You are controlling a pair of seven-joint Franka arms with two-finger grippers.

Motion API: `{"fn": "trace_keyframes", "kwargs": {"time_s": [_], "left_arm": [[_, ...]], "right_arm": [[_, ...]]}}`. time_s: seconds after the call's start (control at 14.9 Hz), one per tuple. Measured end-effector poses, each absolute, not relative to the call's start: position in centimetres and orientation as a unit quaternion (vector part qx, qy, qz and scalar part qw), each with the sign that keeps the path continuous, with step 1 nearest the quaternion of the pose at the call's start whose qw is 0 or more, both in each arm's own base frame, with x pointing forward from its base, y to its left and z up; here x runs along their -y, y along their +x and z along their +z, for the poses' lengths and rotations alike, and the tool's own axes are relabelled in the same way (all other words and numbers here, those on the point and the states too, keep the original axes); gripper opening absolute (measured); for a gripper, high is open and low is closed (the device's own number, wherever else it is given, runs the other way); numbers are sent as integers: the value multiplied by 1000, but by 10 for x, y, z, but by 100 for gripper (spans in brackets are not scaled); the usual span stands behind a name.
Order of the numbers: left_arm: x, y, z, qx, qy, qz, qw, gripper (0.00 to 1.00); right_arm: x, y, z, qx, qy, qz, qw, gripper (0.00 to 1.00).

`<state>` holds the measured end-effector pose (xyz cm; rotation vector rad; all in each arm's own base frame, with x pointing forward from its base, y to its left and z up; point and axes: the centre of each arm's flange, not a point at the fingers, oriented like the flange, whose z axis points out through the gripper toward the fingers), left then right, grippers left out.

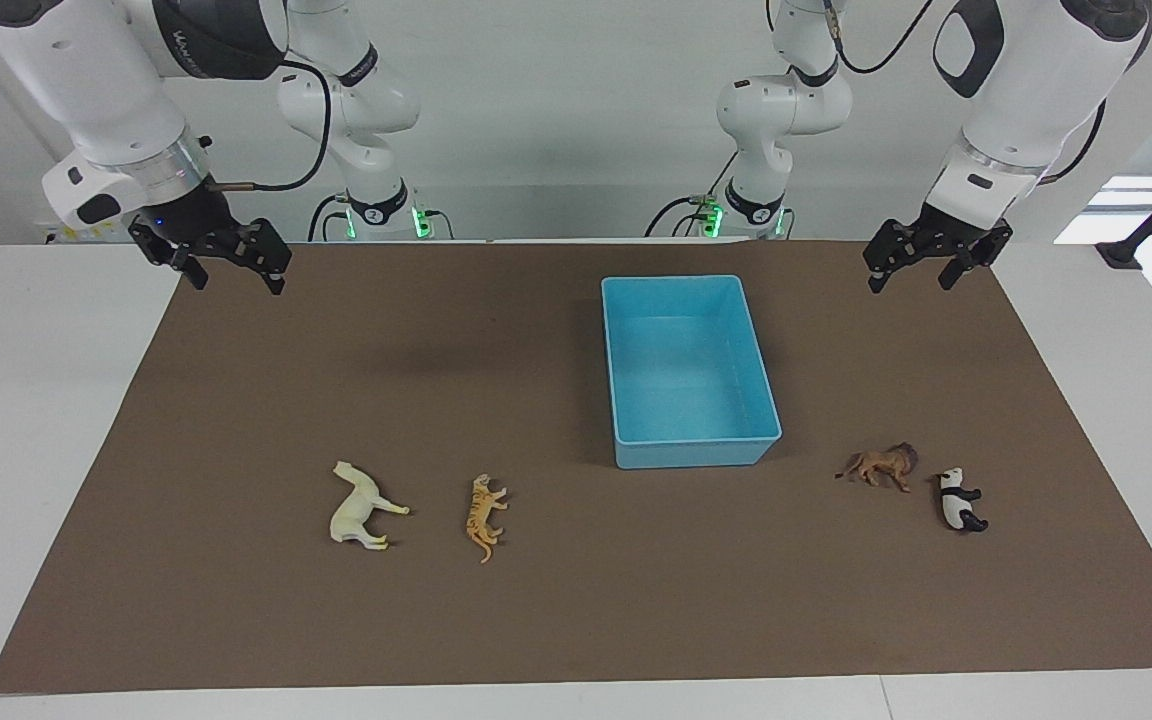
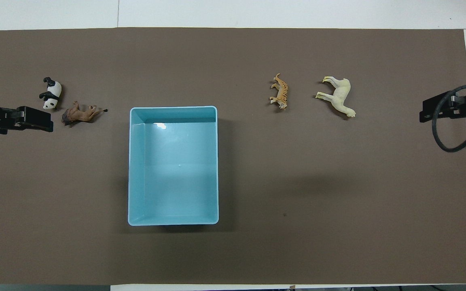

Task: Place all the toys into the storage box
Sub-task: 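Reach the left gripper down to the brown horse toy, then grasp the brown horse with the left gripper while the right gripper reaches the cream horse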

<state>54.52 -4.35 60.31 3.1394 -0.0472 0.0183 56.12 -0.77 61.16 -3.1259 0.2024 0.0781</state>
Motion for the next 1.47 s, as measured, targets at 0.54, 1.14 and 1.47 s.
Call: {"fn": "trace_keyframes", "kwargs": {"time_s": [0.54,1.14,1.47], "left_arm": [[42,550,596,15,1000,1,1,100],[35,556,595,-75,997,26,5,100],[14,598,521,-294,956,23,13,100]], "right_arm": [[7,561,612,-64,-998,26,4,100],[0,561,612,-58,-998,26,4,100],[0,562,608,-58,-998,24,4,100]]}}
